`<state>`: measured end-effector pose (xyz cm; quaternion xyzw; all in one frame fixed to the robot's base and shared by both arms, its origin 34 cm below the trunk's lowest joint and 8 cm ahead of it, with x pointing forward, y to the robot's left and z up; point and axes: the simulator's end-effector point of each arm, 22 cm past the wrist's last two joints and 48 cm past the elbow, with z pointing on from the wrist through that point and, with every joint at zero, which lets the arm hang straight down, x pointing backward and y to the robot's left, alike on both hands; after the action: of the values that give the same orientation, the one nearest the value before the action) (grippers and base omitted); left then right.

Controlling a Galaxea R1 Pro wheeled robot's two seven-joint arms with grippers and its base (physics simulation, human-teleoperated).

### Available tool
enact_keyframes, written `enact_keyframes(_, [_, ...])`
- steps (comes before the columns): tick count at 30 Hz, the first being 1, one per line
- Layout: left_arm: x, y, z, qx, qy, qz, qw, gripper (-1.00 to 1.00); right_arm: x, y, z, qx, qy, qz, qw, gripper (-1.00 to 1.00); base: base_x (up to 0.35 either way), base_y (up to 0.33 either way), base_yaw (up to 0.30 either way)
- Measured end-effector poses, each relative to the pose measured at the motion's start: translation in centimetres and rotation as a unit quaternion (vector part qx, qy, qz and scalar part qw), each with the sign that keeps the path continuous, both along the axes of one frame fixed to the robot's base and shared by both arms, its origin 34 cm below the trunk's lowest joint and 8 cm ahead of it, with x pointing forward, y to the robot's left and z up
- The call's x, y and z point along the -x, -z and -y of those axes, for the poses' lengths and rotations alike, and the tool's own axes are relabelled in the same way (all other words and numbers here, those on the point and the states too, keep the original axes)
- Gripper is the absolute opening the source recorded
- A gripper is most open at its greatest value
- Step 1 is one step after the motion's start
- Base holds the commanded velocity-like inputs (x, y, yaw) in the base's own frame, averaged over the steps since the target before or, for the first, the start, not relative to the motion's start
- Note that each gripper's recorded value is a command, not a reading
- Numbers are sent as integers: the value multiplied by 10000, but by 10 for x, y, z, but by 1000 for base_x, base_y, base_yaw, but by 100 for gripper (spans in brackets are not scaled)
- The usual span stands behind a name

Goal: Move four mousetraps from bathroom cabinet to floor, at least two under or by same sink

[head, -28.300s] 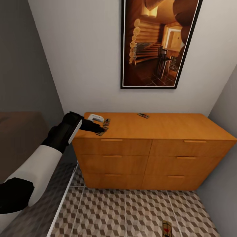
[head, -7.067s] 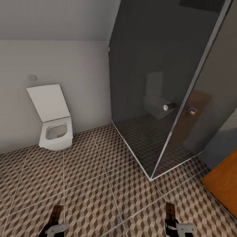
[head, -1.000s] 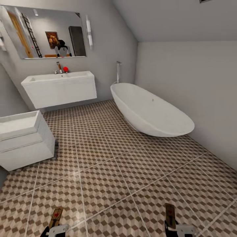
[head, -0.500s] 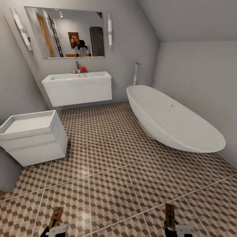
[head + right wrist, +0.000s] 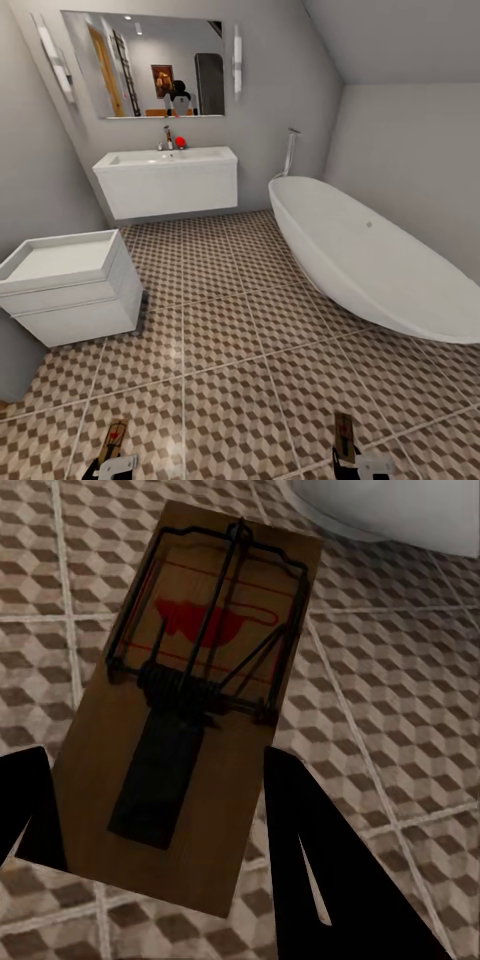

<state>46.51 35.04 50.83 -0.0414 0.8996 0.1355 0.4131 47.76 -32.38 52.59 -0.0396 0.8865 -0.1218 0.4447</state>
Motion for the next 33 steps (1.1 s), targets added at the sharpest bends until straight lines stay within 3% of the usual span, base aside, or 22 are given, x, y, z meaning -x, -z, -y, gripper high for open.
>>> enact_keyframes(7, [0,0,0,1,1,0,10000,-100,0,0,-1,-6,-2,0,10000,-100,333,0,87])
enact_keyframes(24, [0,0,0,1,3,-7,10000,-100,0,0,-1,-6,1,-1,10000,-100,332,0,274])
enact_keyframes(33, [0,0,0,2,4,-14,10000,-100,0,0,0,-6,2,-1,10000,-100,332,-32,53])
